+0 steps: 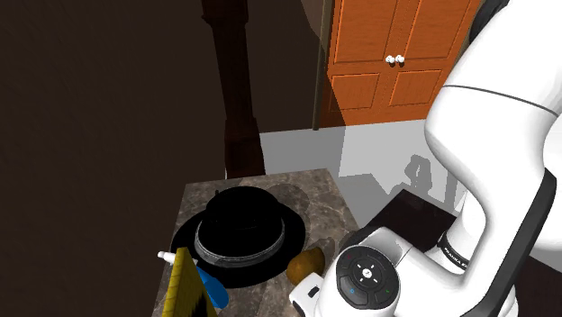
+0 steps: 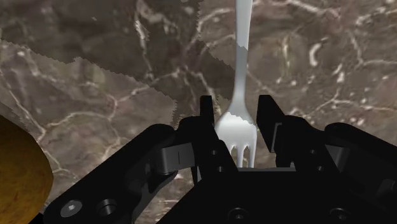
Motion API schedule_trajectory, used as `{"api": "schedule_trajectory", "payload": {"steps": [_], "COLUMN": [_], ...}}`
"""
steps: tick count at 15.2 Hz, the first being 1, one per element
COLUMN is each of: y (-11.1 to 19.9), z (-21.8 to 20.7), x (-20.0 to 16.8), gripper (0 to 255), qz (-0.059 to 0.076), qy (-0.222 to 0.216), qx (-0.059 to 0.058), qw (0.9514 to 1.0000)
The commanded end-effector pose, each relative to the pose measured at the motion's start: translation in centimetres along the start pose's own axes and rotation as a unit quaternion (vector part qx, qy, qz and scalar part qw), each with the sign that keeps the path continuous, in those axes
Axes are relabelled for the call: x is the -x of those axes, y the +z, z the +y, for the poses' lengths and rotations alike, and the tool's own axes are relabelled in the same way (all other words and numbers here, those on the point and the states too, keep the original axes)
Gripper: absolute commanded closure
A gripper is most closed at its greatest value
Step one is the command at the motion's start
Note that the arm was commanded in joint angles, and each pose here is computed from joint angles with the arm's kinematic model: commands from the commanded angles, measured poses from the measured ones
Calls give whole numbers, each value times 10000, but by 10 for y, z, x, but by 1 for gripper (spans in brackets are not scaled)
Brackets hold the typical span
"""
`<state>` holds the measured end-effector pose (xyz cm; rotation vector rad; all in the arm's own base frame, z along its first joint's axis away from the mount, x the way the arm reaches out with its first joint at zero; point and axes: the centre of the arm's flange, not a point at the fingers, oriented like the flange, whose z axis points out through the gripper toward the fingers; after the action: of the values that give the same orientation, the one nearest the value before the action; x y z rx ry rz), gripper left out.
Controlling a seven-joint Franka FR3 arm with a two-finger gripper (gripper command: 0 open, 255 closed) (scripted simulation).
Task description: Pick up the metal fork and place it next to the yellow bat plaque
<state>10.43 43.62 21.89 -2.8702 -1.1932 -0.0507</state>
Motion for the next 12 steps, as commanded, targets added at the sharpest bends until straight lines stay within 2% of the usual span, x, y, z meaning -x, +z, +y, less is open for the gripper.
{"api": "schedule_trajectory", "payload": {"steps": [1,2,7,11,12], "y": [0,0,0,-50,-50], "z": [0,0,0,0,0], "x": [0,0,0,0,0], "gripper": [255,0,0,0,0], "qz": [0,0,0,0,0], "qy": [0,0,0,0,0], "qx": [0,0,0,0,0], "qw": [10000,10000,10000,10000,10000]}}
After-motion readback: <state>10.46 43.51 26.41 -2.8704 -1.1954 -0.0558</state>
